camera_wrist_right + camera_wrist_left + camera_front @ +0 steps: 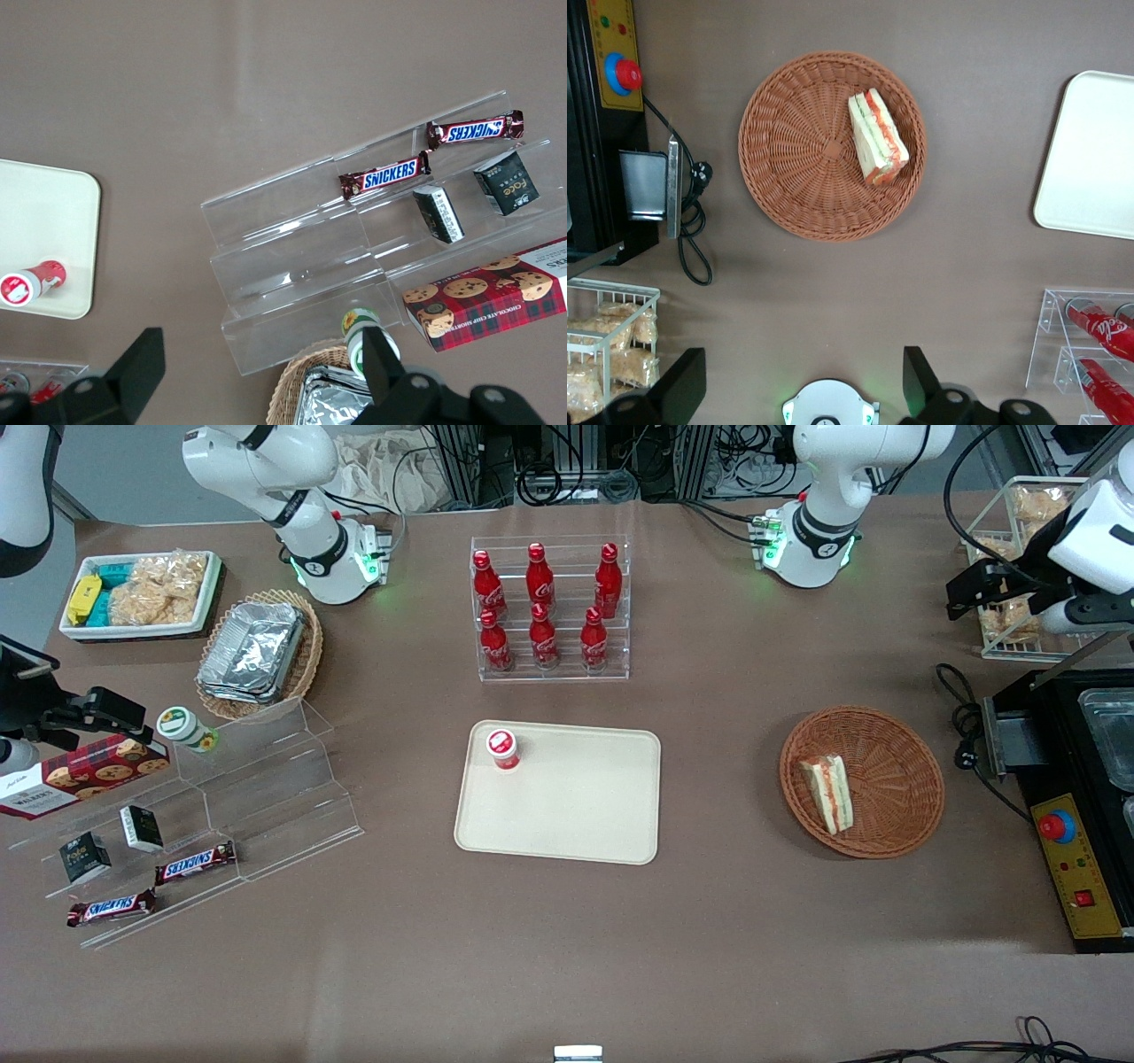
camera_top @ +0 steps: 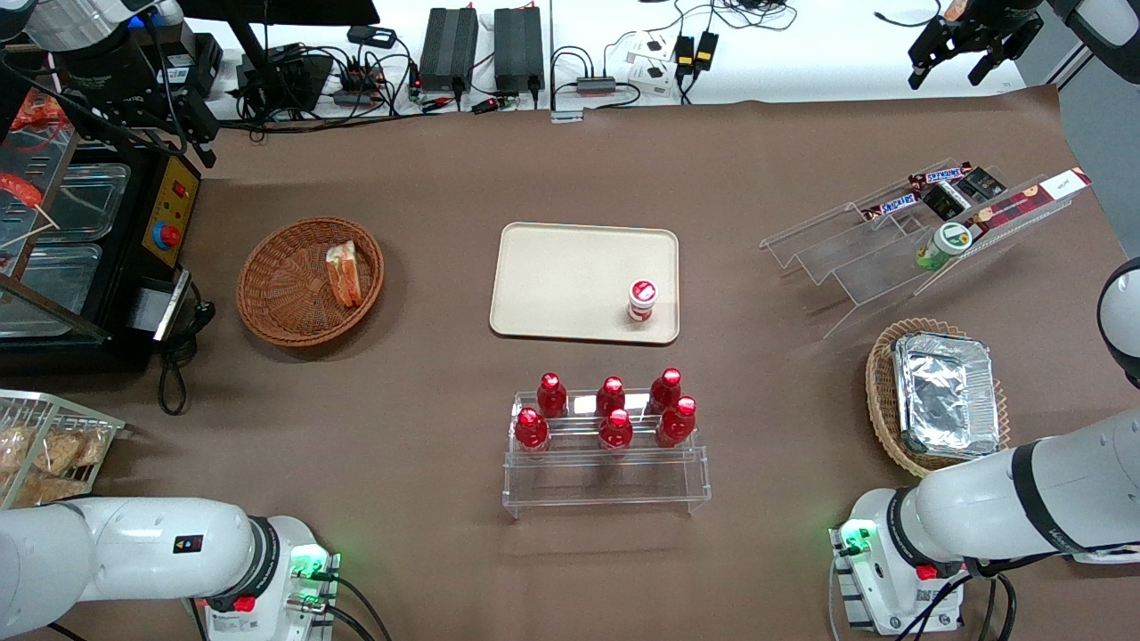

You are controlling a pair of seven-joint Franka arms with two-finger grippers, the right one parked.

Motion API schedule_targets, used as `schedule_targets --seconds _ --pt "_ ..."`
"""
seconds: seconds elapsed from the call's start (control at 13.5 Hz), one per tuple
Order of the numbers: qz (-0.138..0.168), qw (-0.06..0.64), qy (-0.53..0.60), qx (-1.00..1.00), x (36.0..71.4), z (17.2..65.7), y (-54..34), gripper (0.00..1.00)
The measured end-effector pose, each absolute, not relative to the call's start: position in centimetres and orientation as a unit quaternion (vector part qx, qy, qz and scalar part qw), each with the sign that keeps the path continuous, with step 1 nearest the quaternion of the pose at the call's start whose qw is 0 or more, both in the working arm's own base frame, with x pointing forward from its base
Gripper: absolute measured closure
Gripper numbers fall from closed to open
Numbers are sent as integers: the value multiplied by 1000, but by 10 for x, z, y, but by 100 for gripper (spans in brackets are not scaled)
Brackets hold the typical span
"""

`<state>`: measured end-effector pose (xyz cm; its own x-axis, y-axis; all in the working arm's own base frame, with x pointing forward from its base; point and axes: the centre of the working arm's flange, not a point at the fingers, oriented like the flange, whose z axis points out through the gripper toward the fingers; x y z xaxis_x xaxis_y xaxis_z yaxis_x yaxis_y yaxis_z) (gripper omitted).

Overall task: Place sandwich from basket to tray
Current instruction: 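Move the left gripper over the sandwich in the wicker basket, then lower the left gripper and close it on the sandwich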

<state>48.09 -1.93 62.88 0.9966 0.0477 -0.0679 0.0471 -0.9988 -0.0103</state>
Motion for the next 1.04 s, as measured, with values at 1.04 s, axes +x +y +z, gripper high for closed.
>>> schedule_targets --seconds 1.04 --pt "63 18 -148 -987 548 390 -63 0"
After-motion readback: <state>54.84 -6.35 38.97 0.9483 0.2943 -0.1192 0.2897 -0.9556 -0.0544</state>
